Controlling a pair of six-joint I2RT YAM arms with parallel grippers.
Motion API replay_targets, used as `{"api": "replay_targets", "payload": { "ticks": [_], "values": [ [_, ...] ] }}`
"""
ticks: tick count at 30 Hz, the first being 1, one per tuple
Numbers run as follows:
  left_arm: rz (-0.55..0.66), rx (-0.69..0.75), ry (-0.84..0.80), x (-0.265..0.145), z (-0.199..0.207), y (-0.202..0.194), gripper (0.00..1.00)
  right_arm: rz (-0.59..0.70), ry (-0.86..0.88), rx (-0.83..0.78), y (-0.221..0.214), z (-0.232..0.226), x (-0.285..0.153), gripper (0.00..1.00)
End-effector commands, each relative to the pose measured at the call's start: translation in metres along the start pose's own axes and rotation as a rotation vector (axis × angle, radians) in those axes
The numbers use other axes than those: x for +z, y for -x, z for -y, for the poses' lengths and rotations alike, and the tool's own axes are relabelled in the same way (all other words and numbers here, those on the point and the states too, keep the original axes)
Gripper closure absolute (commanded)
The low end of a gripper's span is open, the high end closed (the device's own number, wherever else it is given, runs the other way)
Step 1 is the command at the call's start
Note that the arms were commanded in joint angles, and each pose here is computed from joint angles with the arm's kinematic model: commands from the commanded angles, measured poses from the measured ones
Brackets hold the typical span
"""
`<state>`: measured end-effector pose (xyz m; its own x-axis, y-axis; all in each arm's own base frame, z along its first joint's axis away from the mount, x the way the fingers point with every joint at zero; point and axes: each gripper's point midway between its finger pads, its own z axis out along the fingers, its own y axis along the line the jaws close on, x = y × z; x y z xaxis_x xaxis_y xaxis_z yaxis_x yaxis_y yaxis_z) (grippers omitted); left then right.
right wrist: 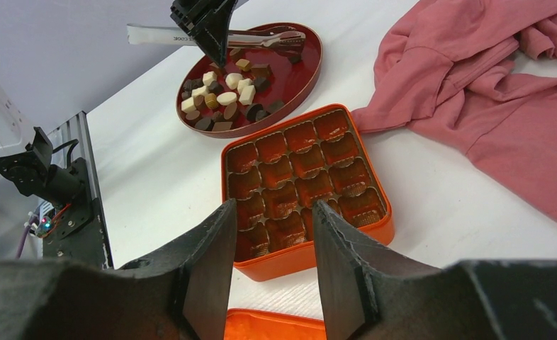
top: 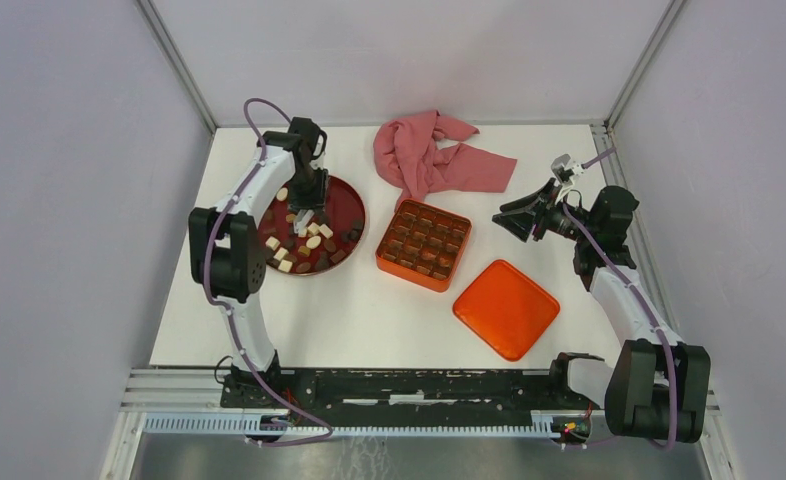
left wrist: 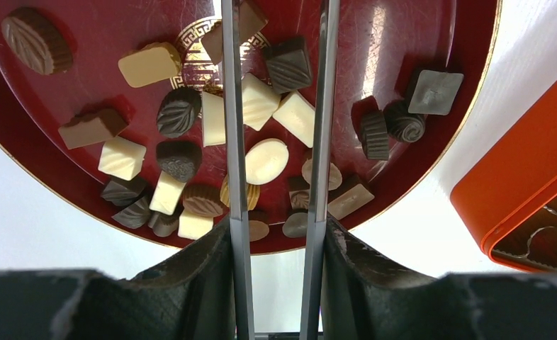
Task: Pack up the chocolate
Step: Pick up the fake chocolate from the plate.
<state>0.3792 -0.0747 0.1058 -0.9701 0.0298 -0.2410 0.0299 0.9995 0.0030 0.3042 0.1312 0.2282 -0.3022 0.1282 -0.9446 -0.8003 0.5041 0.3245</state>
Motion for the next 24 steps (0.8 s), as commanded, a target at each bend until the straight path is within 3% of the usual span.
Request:
{"api": "replay_targets", "payload": {
  "ticks": [1, 19, 24],
  "values": [
    [0.007, 0.057, -0.015, -0.004, -0.004, 0.008, 0.54, 0.012, 0.017, -0.048, 0.006, -0.002, 0.000, 0.51],
    [-0.021, 0.055, -0.031, 0.007, -0.002, 0.011, 0.60, 0.012, 0.017, -0.048, 0.006, -0.002, 0.000, 0.52],
    [-0.016, 0.053, -0.053, 0.001, 0.001, 0.012, 0.83, 0.011, 0.017, -0.048, 0.005, -0.002, 0.000, 0.52]
  ]
}}
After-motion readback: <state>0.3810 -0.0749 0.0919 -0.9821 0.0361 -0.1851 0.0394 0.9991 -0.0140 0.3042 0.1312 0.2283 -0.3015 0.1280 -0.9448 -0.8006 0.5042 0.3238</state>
